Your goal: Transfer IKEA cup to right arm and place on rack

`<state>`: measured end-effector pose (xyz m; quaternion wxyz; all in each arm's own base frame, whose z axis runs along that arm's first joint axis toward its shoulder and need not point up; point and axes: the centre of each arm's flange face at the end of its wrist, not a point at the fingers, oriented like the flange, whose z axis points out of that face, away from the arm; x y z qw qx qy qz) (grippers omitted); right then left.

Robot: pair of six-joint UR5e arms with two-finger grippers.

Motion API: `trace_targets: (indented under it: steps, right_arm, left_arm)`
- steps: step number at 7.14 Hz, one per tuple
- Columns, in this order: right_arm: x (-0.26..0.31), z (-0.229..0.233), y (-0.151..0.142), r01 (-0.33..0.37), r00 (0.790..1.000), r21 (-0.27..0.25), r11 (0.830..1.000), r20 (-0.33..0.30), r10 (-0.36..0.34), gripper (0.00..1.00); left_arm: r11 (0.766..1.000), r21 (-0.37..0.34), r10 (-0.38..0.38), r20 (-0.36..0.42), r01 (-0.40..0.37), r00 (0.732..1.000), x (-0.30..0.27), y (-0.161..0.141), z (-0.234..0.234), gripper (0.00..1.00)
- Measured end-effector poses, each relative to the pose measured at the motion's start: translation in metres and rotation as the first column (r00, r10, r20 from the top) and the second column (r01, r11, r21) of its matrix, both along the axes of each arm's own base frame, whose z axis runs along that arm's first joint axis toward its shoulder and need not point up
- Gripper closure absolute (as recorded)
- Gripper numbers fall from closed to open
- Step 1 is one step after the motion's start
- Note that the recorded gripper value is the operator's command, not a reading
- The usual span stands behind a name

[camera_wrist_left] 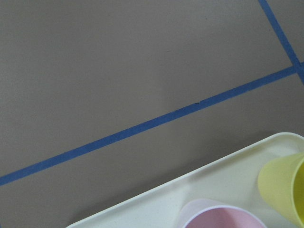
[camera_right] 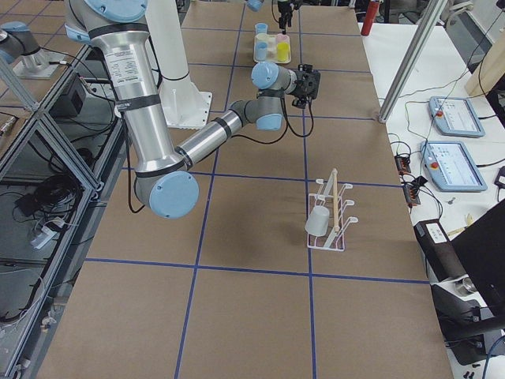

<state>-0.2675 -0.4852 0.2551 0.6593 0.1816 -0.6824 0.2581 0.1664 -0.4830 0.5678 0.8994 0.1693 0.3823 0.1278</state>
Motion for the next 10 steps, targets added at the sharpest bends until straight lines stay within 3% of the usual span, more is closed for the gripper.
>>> trace_targets:
  steps: [2, 3, 4, 6, 7, 8, 10]
  right_arm:
    - [0.0, 0.0, 0.0, 0.001, 1.0, 0.001, 1.0, 0.0, -0.001, 0.0]
    - [0.0, 0.0, 0.0, 0.001, 1.0, 0.0, 1.0, 0.0, -0.001, 0.0]
    - [0.0, 0.0, 0.0, 0.0, 1.0, 0.0, 1.0, 0.0, 0.0, 0.0]
    - [0.0, -0.001, 0.0, 0.0, 1.0, 0.002, 1.0, 0.002, 0.0, 0.0]
    - [0.0, -0.001, 0.001, 0.001, 1.0, 0.002, 1.0, 0.002, -0.001, 0.0]
    - [0.0, -0.001, 0.001, 0.001, 1.0, 0.002, 1.0, 0.002, -0.001, 0.0]
    - [0.0, -0.002, 0.0, 0.0, 1.0, 0.003, 1.0, 0.003, 0.0, 0.0]
  left_arm:
    - [1.0, -0.009, 0.022, 0.019, -0.022, 1.0, 0.015, 0.003, 0.01, 0.01]
    - [0.999, -0.013, 0.032, 0.025, -0.032, 0.999, 0.022, 0.004, 0.013, 0.2]
    - [0.999, -0.015, 0.036, 0.028, -0.036, 0.999, 0.024, 0.005, 0.015, 0.48]
    - [0.999, -0.017, 0.038, 0.03, -0.037, 0.999, 0.025, 0.006, 0.017, 0.6]
    - [0.999, -0.017, 0.038, 0.03, -0.038, 0.999, 0.025, 0.006, 0.017, 0.74]
    - [0.999, -0.015, 0.038, 0.03, -0.037, 0.999, 0.025, 0.006, 0.016, 0.97]
    - [0.999, -0.002, 0.035, 0.023, -0.035, 0.999, 0.022, 0.008, 0.008, 1.0]
